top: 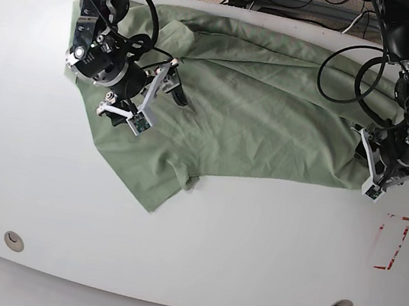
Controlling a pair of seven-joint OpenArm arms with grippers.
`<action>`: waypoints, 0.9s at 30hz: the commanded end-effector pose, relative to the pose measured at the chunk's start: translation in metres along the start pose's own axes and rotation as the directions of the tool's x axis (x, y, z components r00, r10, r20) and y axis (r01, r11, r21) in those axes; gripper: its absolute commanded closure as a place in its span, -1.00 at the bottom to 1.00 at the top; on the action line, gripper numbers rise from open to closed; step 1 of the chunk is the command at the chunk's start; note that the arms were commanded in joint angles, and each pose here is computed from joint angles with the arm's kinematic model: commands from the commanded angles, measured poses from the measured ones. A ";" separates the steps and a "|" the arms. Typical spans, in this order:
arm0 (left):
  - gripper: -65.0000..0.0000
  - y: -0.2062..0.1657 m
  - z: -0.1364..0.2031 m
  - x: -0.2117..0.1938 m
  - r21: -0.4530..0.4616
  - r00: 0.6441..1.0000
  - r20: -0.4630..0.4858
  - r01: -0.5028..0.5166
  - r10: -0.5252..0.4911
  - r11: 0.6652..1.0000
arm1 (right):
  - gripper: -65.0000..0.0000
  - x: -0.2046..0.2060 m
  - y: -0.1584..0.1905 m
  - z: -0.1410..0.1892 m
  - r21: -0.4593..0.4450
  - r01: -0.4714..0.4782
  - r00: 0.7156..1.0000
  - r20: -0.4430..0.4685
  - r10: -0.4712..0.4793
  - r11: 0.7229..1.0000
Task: Layout the t-shirt on the table in an organized manner, then fold the t-shirt properly
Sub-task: 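Lower the left gripper to the polo's side edge near the hem, then move the right gripper to the polo's opposite side edge and grasp it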
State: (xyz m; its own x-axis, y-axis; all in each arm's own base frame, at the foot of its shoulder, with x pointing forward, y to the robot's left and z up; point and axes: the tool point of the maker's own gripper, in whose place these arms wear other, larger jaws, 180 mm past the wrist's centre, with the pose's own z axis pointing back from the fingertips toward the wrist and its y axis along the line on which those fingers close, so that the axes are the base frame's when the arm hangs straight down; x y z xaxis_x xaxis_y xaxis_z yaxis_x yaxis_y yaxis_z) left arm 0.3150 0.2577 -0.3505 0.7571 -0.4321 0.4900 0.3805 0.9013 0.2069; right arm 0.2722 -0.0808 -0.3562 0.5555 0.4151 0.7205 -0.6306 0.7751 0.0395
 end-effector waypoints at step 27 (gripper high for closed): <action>0.12 0.007 0.044 0.079 0.078 0.889 0.449 0.064 -0.092 0.995 | -0.42 0.032 -0.123 0.046 -0.389 -0.052 0.992 0.088 0.093 0.920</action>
State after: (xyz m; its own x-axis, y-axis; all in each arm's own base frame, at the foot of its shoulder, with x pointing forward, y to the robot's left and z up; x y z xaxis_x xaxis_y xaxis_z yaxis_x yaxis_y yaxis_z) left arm 0.3460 0.2293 -0.2912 0.4440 -0.4496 0.7751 0.3979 0.8740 0.2791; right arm 0.3242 -0.1772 -0.3227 0.4821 0.4638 0.7433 -0.4280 0.8649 -0.2621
